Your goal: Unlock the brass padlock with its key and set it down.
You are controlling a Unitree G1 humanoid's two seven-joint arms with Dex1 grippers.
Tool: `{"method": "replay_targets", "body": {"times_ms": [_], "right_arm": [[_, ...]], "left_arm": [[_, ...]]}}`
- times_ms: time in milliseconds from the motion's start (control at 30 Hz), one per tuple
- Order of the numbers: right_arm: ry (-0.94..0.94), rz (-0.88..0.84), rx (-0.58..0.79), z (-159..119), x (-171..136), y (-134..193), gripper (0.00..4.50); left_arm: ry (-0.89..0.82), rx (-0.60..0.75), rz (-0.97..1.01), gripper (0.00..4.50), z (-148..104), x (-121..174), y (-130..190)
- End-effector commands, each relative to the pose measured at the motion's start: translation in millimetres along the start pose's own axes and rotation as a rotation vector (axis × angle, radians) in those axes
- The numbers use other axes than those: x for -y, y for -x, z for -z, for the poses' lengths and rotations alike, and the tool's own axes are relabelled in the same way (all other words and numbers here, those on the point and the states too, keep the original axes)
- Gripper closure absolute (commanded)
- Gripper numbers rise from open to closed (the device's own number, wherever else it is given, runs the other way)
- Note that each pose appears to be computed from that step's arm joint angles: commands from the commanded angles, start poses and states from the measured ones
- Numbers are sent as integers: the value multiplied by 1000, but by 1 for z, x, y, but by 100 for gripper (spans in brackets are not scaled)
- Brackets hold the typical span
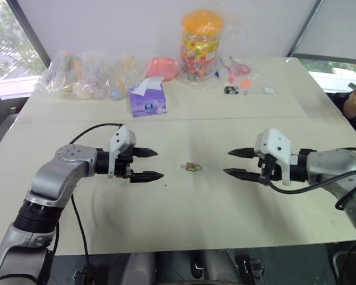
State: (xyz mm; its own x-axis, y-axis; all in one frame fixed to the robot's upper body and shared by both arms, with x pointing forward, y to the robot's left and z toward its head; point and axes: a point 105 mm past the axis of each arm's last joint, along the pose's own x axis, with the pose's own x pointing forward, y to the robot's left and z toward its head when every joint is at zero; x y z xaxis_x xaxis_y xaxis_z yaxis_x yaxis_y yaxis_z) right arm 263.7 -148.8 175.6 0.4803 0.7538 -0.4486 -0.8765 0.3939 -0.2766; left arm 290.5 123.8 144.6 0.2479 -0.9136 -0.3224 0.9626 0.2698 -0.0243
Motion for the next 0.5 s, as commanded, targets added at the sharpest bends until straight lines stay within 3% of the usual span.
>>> {"method": "replay_targets", "body": {"times_ms": [33,67,100,500], "right_arm": [[29,-49,29,-5,-6,-11,70],[29,-64,27,-3,-8,-17,12],[29,-80,24,-1,-9,-23,4],[22,-161,13,17,2,-92,4]], "left_arm": [[-42,9,-6,30,-7,3,4],[-41,8,-8,30,-7,2,4],[-43,7,-9,30,-7,2,4],[-89,-36,-24,30,0,4,4]]}}
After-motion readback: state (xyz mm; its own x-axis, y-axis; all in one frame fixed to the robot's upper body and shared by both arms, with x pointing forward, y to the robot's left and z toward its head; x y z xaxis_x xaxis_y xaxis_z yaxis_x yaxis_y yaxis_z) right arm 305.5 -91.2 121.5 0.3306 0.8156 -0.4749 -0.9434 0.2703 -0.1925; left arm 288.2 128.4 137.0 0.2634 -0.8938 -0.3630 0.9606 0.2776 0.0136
